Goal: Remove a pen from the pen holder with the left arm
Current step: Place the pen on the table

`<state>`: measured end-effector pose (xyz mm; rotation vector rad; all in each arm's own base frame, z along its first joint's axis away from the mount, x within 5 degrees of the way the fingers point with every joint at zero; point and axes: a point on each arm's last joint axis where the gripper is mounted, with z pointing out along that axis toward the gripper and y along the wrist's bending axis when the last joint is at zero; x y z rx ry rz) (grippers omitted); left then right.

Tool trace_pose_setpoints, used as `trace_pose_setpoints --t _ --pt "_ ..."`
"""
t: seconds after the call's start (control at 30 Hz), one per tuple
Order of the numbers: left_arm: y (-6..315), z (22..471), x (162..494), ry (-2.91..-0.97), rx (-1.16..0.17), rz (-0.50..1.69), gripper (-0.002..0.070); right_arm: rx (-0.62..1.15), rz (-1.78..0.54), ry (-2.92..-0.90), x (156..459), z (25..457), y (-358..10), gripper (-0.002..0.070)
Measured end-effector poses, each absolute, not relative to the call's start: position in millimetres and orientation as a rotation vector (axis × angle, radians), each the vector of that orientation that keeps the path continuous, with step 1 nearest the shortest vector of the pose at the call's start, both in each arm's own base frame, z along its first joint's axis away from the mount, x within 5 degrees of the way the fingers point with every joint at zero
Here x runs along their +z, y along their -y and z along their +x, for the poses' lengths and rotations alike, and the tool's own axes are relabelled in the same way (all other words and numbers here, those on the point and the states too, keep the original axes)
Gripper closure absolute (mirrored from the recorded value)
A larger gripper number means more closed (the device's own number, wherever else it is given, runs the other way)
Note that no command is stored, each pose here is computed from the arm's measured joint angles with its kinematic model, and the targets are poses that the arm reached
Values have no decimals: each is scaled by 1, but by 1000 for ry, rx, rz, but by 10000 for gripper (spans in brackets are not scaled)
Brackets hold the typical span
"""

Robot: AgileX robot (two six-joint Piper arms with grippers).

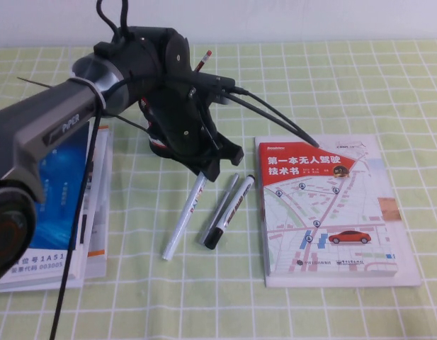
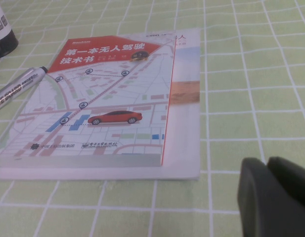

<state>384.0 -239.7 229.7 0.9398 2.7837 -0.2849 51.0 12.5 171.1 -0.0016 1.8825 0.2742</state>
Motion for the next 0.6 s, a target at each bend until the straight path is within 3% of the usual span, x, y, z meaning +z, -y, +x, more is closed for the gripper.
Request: trace_pose_setpoints --t 0.6 --pt "244 416 201 -2622 -292 818 571 274 -2 -1882 171 51 -13 690"
